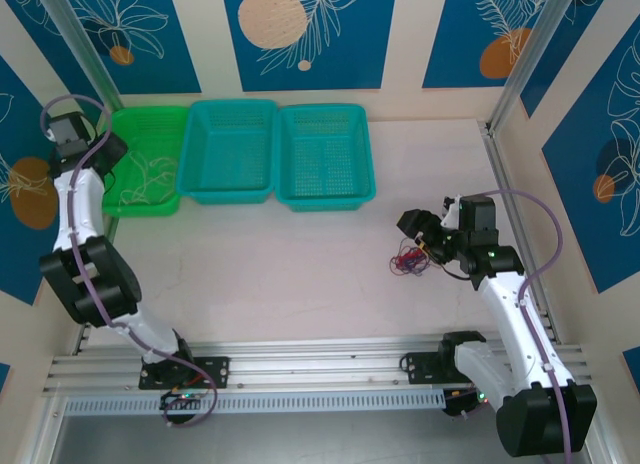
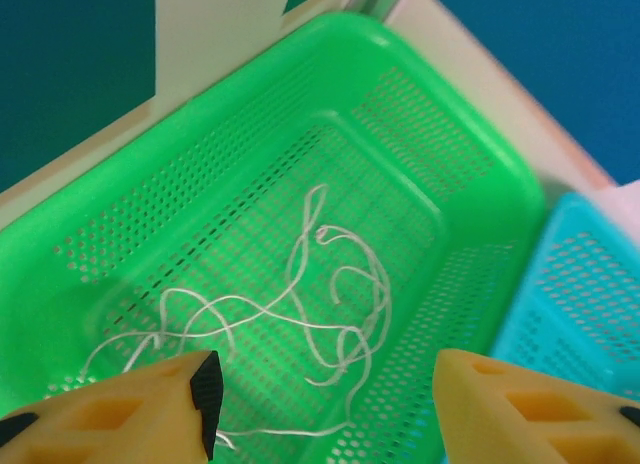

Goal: Untangle the cables

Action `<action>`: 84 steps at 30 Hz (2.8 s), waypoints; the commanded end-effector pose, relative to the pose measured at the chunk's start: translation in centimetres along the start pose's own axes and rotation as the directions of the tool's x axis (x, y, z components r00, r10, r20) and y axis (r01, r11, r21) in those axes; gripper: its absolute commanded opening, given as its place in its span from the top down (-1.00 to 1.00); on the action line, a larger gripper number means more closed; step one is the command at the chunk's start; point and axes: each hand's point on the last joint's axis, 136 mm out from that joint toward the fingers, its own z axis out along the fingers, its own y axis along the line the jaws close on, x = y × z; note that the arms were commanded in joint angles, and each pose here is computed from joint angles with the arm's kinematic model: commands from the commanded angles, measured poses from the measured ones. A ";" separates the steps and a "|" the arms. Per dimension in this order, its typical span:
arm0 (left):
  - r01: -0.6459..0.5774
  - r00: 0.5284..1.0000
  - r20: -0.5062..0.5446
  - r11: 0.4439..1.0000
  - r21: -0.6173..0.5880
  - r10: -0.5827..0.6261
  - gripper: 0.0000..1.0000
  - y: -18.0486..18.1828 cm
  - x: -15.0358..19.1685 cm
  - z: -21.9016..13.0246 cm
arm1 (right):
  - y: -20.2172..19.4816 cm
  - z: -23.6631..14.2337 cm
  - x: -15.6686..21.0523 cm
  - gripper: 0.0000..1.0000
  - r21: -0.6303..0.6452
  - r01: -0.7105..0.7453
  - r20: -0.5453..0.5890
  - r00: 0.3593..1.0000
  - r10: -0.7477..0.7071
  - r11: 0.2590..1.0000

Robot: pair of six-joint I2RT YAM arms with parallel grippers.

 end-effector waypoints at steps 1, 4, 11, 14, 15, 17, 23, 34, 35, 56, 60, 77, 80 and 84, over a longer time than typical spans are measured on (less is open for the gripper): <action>0.030 0.996 0.076 0.981 0.193 -0.045 -0.14 -4.5 -1.6 -5.4 | -0.6 0.7 0.4 -0.55 0.003 -0.021 -0.020 1.000 0.021 1.000; 0.020 0.995 0.082 0.953 0.303 -0.047 -0.11 -7.5 0.5 -8.8 | -1.3 1.2 0.1 -0.55 0.021 -0.035 -0.020 0.999 0.035 0.999; -0.119 0.993 0.039 0.856 0.503 0.114 -0.08 -14.1 11.2 -15.1 | -4.6 2.2 -0.5 -0.55 0.135 -0.076 -0.018 0.997 0.079 0.988; -0.158 0.982 0.002 0.805 0.571 0.191 -0.08 -15.8 16.7 -17.3 | -7.3 2.6 -0.3 -0.56 0.245 -0.141 -0.003 0.989 0.146 0.959; -0.172 0.974 -0.014 0.782 0.599 0.225 -0.07 -16.4 18.7 -17.9 | -8.2 2.8 -0.2 -0.56 0.284 -0.172 0.004 0.984 0.178 0.943; -0.184 0.959 -0.051 0.746 0.640 0.280 -0.07 -17.3 22.2 -18.9 | -9.8 3.3 0.2 -0.56 0.339 -0.228 0.012 0.971 0.238 0.913; -0.262 0.832 -0.128 0.586 0.767 0.540 -0.09 -19.8 34.5 -22.2 | -12.6 5.4 1.1 -0.54 0.444 -0.313 -0.009 0.935 0.354 0.839; -0.256 0.705 -0.101 0.385 0.887 0.702 -0.14 -20.8 45.1 -25.5 | -15.6 8.2 1.9 -0.10 0.548 -0.287 -0.037 0.930 0.365 0.786; -0.271 0.706 -0.085 0.379 0.885 0.703 -0.14 -21.0 44.8 -25.5 | -15.6 8.3 1.8 -0.05 0.539 -0.284 -0.037 0.932 0.360 0.793; -0.030 0.685 -0.342 0.495 0.868 0.643 -0.41 -22.6 44.9 -24.5 | 5.3 3.2 3.0 1.00 -0.253 0.384 -0.060 0.910 -0.411 0.888; 0.093 0.670 -0.444 0.527 0.845 0.595 -0.40 -23.4 46.4 -24.1 | 7.3 2.0 3.3 1.00 -0.325 0.356 -0.042 0.920 -0.390 0.876; 0.353 0.654 -0.623 0.554 0.754 0.430 -0.30 -26.3 49.2 -21.9 | 11.3 0.1 4.3 1.00 -0.518 0.207 -0.085 0.953 -0.290 0.830; 0.369 0.664 -0.632 0.560 0.742 0.399 0.17 -26.5 49.3 -21.2 | 11.2 0.4 4.5 1.00 -0.515 0.192 -0.092 0.957 -0.276 0.835; 0.382 0.682 -0.629 0.553 0.741 0.372 1.00 -26.4 48.8 -21.1 | 10.2 0.8 4.2 1.00 -0.457 0.200 -0.082 0.961 -0.265 0.867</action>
